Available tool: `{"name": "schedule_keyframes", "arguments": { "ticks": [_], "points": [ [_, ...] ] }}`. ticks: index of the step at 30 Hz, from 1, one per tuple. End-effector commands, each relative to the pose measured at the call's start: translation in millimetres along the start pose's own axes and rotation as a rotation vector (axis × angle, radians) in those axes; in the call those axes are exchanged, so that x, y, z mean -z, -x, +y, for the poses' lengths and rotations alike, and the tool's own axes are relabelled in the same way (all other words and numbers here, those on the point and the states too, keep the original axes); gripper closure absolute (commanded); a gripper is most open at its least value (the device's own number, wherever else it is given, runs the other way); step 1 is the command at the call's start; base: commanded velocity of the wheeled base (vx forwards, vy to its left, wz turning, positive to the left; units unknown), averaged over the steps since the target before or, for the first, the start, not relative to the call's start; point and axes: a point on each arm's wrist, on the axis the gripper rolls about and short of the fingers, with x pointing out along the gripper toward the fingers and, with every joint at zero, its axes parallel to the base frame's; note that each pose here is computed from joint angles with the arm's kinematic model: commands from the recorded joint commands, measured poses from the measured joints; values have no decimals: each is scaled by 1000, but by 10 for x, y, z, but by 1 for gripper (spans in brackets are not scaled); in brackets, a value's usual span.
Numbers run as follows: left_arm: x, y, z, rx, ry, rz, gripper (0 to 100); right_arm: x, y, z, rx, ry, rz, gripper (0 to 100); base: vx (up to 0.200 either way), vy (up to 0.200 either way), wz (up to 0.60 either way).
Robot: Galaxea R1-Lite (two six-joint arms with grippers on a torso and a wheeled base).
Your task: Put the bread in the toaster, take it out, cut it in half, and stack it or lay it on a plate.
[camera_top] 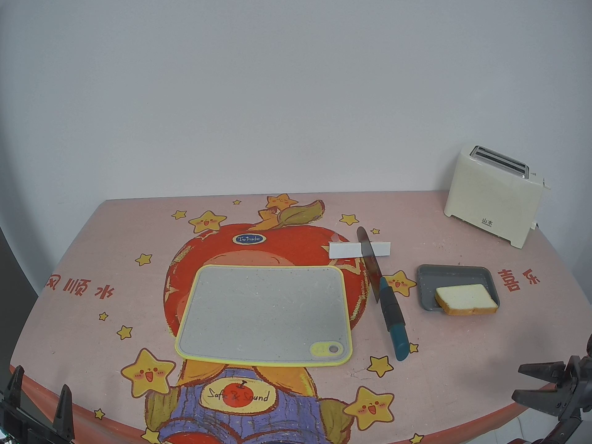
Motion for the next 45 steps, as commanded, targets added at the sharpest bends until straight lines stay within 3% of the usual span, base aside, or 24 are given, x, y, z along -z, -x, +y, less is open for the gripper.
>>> {"name": "schedule_keyframes", "arguments": {
  "ticks": [1,5,6,7,8,9,13,17,23,24,25,27,29,32,39,45],
  "points": [
    [51,-6,-1,1,1,9,0,2,-124,-56,-1,-112,99,0,0,0,0],
    [51,-6,-1,1,1,9,0,-140,-174,-21,-30,-246,59,0,0,0,0],
    [51,-6,-1,1,1,9,0,-140,-174,-21,-30,-246,59,0,0,0,0],
    [51,-6,-1,-1,1,9,0,-199,-213,-16,-39,-304,47,0,0,0,0],
    [51,-6,-1,-1,1,9,0,-199,-213,-16,-39,-304,47,0,0,0,0],
    [51,-6,-1,-1,-1,9,0,-262,-272,-26,-41,-364,42,0,0,0,0],
    [51,-6,-1,1,1,9,0,-352,-322,-28,-59,-465,-5,0,0,0,0],
    [51,-6,-1,1,1,9,0,-405,-328,1,-96,-621,-25,0,0,0,0],
    [51,-6,-1,1,1,9,0,-526,-394,13,-146,-792,-56,0,0,0,0],
    [51,-6,-1,1,1,9,0,-547,-415,11,-155,-855,-55,0,0,0,0],
    [51,-6,-1,-1,1,9,0,-554,-419,12,-159,-873,-56,0,0,0,0],
    [51,-6,-1,1,1,9,0,-593,-451,30,-192,-955,-47,0,0,0,0],
    [51,-6,-1,-1,1,9,0,-602,-507,64,-226,-988,-16,0,0,0,0],
    [51,-6,-1,-1,1,9,0,-584,-569,58,-225,-997,9,0,0,0,0],
    [51,-6,-1,-1,1,9,0,-554,-765,-66,-156,-1039,45,0,0,0,0],
    [51,-6,-1,-1,1,9,0,-466,-890,-197,-81,-1057,-43,0,0,0,0]
  ]
}}
